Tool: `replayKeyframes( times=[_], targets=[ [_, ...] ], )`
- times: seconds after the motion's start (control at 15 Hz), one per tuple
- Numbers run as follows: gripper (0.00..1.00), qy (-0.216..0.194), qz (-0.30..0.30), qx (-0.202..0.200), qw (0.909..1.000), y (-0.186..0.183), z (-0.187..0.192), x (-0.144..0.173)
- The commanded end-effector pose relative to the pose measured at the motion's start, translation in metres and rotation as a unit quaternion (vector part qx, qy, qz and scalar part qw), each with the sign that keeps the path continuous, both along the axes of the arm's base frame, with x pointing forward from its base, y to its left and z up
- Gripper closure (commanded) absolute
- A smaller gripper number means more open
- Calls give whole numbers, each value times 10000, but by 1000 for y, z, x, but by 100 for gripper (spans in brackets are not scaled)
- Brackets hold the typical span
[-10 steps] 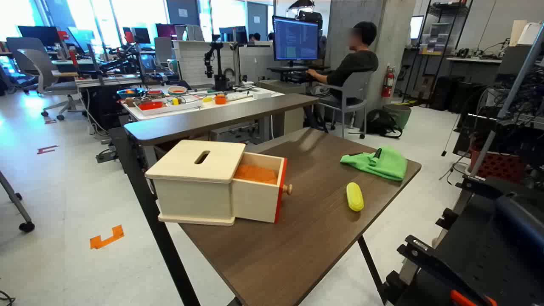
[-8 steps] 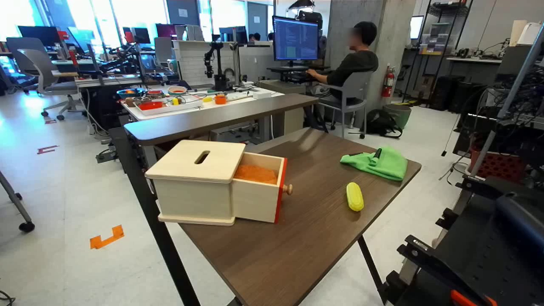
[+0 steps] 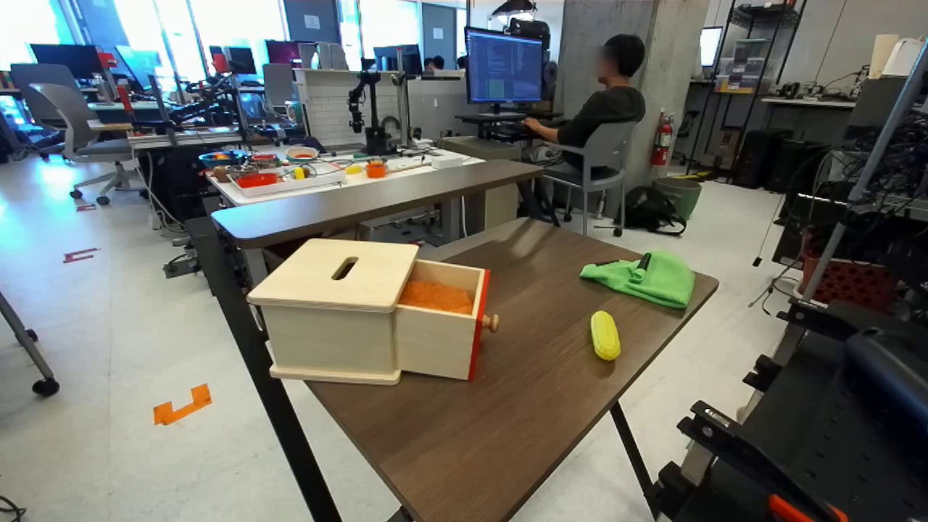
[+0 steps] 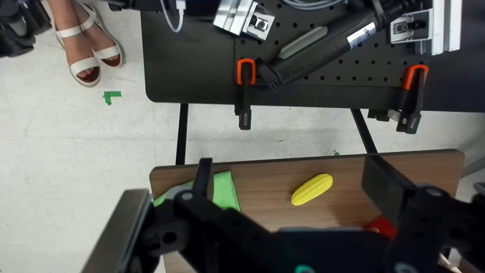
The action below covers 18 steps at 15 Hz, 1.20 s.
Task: Close the red drawer
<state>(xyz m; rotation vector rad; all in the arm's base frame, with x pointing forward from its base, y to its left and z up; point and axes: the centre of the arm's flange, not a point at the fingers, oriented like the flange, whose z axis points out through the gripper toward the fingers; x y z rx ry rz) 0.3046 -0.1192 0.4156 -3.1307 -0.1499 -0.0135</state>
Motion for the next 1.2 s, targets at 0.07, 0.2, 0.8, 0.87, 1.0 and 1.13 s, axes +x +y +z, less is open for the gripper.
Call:
replayKeyframes(
  times=[0.07,0.2,0.8,0.87,1.0,1.13],
  targets=[
    [0,-466,326,-5,9984,40,-36,54],
    [0,-664,556,4,9962,61,-57,79],
    [0,-581,2270,95,9721,150,-177,179],
    [0,-503,2484,83,9673,157,-188,187],
    [0,-339,2898,58,9565,171,-211,206],
    [0,-225,3200,32,9471,184,-235,222]
  ],
)
